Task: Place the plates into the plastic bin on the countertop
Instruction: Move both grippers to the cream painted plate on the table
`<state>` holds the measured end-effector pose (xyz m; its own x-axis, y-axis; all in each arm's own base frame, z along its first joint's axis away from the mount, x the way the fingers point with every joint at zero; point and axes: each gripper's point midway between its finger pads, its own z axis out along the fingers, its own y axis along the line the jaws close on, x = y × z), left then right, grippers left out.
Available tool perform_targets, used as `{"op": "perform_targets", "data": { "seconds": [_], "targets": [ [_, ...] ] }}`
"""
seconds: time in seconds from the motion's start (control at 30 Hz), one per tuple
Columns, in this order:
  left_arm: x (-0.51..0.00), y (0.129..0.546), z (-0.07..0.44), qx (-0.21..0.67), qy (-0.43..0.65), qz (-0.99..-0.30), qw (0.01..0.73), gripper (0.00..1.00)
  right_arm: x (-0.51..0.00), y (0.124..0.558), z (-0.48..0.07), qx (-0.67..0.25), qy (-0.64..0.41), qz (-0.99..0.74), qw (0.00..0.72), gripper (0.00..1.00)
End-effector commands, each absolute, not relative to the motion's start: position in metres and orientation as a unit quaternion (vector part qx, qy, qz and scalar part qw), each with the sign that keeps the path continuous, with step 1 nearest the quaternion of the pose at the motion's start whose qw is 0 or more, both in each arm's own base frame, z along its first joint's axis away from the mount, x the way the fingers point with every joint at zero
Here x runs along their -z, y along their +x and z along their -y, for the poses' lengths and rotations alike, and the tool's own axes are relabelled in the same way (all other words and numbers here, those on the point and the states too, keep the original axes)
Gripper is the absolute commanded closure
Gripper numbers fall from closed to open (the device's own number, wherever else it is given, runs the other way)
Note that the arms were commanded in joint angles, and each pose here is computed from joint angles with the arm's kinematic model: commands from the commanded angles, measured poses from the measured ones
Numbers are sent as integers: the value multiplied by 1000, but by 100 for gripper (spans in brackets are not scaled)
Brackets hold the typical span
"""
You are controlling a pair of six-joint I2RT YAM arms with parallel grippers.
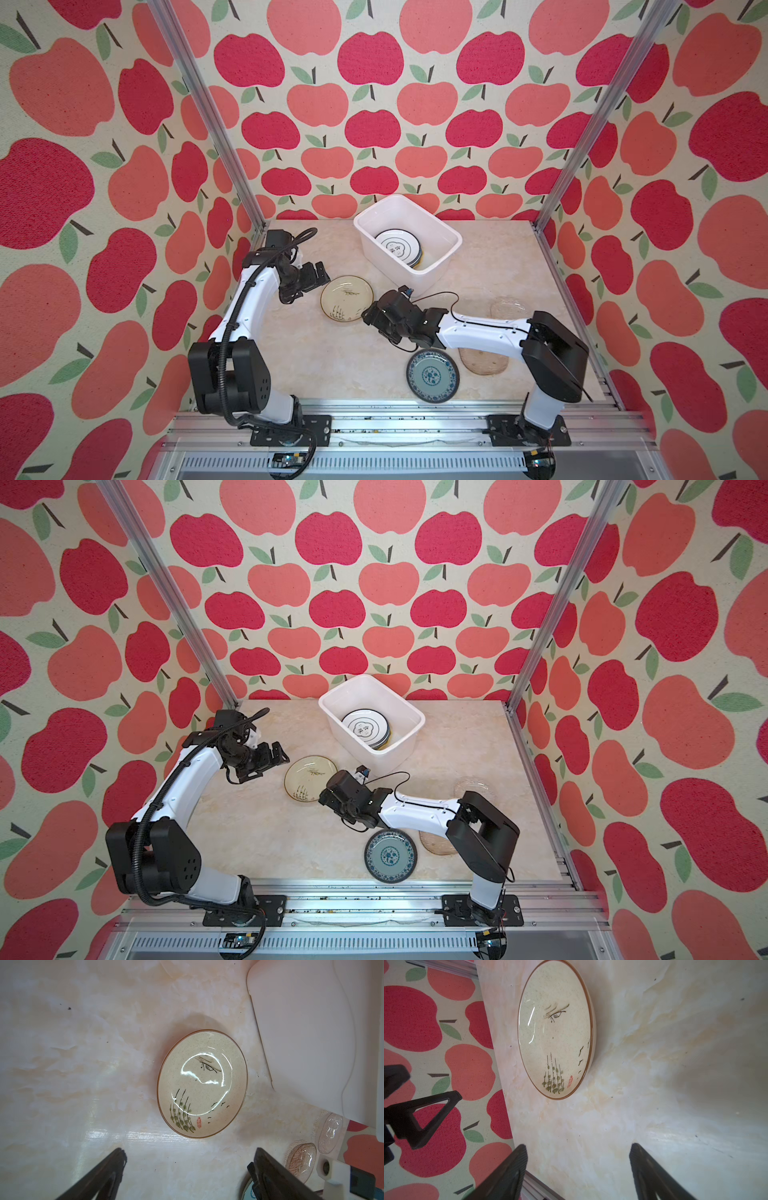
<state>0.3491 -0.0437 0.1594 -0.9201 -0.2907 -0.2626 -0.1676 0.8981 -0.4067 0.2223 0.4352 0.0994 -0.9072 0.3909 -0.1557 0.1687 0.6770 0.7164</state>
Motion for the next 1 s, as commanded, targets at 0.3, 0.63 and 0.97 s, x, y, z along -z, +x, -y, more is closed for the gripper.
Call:
{"op": "perform_targets", "data": {
  "seconds": [0.3, 0.63, 0.97],
  "targets": [
    [-126, 408, 45, 298, -56, -939, 160, 1, -64, 239, -469, -432, 224, -861, 146, 21],
    [-90, 431, 54, 342, -28, -931, 121, 1, -48, 246, -473, -435, 232, -856, 156, 22],
    [-67, 445, 69, 383, -12, -920, 86, 5, -35, 255, -475, -445, 243, -848, 157, 23]
  ]
}}
